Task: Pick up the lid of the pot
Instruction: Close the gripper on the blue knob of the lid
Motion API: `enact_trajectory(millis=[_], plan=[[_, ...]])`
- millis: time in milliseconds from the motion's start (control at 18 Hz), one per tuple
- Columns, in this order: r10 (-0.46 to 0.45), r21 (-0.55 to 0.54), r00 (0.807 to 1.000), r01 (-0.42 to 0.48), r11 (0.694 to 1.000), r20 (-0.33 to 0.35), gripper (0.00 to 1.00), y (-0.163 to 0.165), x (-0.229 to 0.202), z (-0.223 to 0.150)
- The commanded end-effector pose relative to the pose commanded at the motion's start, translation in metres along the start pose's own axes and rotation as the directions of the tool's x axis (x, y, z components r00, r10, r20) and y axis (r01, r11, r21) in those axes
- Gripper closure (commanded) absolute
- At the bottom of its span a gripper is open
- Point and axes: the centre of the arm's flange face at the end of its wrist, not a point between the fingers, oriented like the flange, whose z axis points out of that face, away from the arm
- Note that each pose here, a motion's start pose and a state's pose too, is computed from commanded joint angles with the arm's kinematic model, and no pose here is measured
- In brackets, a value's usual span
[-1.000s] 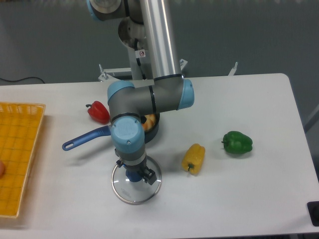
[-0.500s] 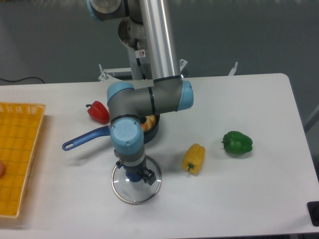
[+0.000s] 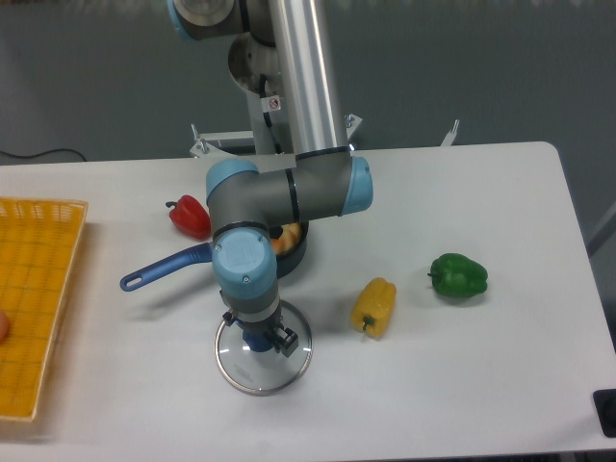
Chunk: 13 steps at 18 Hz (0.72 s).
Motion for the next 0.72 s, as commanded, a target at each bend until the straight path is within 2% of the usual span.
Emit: enact_trajectory(millis=[222,444,556,611,722], plan=[[-0.004,0.015,1.0,0.005,1.0,-0.01,0.19,-0.0014,0.0012,-0.001],[-0.02,0.013,1.0,0.02,1.0,-0.013,0.3,-0.0013,0.0013,0.0001],[-0.021,0.013,1.0,0.022,1.0,-0.013,0.37,-0.0013,0.0013,0.0001],[-0.021,0.013,1.0,0.022,1.0,-0.013,0.44,-0.0013,0.0013,0.0001],[-0.021,0.011,1.0,0.022,1.0,-0.013,0.46,-0.001,0.0015,-0.0006]])
